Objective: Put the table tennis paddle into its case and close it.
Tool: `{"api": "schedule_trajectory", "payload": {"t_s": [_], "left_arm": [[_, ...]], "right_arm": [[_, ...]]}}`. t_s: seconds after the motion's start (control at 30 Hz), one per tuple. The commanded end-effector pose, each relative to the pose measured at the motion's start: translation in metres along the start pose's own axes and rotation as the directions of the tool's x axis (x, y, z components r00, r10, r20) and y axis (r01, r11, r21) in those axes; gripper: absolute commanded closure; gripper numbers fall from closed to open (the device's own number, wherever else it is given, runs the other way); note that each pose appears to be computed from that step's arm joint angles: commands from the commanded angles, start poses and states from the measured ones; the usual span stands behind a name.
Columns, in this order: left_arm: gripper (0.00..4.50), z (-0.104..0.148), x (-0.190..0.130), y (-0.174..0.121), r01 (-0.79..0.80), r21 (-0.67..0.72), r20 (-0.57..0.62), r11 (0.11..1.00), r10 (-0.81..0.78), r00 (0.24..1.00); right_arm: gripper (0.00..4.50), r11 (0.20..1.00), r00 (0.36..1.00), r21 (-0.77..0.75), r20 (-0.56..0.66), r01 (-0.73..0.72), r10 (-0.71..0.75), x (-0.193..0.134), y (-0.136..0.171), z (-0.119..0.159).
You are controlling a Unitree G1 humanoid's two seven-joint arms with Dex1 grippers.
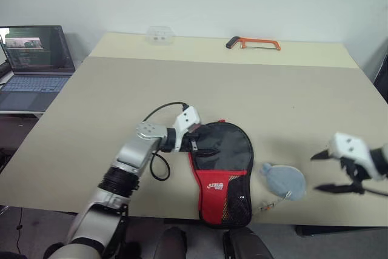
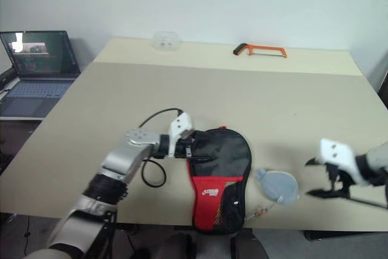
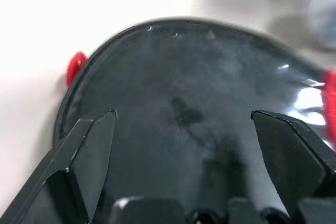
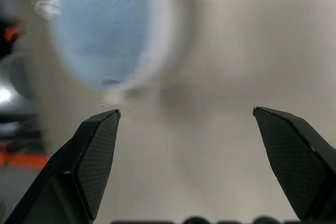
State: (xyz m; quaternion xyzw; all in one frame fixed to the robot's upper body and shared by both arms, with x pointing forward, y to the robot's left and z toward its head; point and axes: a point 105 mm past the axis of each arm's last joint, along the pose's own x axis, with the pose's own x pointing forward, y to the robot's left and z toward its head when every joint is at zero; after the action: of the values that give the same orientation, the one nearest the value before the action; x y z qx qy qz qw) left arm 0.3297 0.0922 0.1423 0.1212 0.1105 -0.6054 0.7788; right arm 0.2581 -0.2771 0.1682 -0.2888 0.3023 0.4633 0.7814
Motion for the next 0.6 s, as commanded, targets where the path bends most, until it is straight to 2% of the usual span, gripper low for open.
{"api": "schedule_trajectory", "payload": {"t_s": [0.03, 0.13, 0.27, 0.5, 0.6], "left_arm": [[0.00, 0.052, -0.032, -0.008, 0.067, 0.082, 0.131, 0.994, -0.077, 0.988], [0.00, 0.057, -0.063, -0.008, 0.064, 0.087, 0.111, 0.994, -0.073, 0.991], [0.00, 0.038, -0.100, -0.002, -0.002, 0.051, -0.008, 0.999, 0.003, 1.000], [0.00, 0.023, -0.176, -0.002, -0.134, -0.030, -0.101, 0.990, 0.131, 0.986], [0.00, 0.040, -0.192, -0.004, -0.171, -0.035, -0.062, 0.985, 0.168, 0.984]], "right_arm": [[0.04, 0.997, 0.988, 0.075, 0.156, -0.002, -0.010, -0.031, -0.011, 0.014], [0.04, 0.993, 0.958, 0.114, 0.277, 0.041, -0.071, -0.049, -0.026, 0.019], [0.04, 0.992, 0.941, 0.113, 0.328, 0.050, -0.085, -0.060, -0.025, 0.017], [0.04, 0.984, 0.946, 0.172, 0.309, 0.045, -0.097, -0.066, -0.012, -0.002], [0.04, 0.984, 0.949, 0.168, 0.296, 0.063, -0.111, -0.077, -0.005, -0.010]]}}
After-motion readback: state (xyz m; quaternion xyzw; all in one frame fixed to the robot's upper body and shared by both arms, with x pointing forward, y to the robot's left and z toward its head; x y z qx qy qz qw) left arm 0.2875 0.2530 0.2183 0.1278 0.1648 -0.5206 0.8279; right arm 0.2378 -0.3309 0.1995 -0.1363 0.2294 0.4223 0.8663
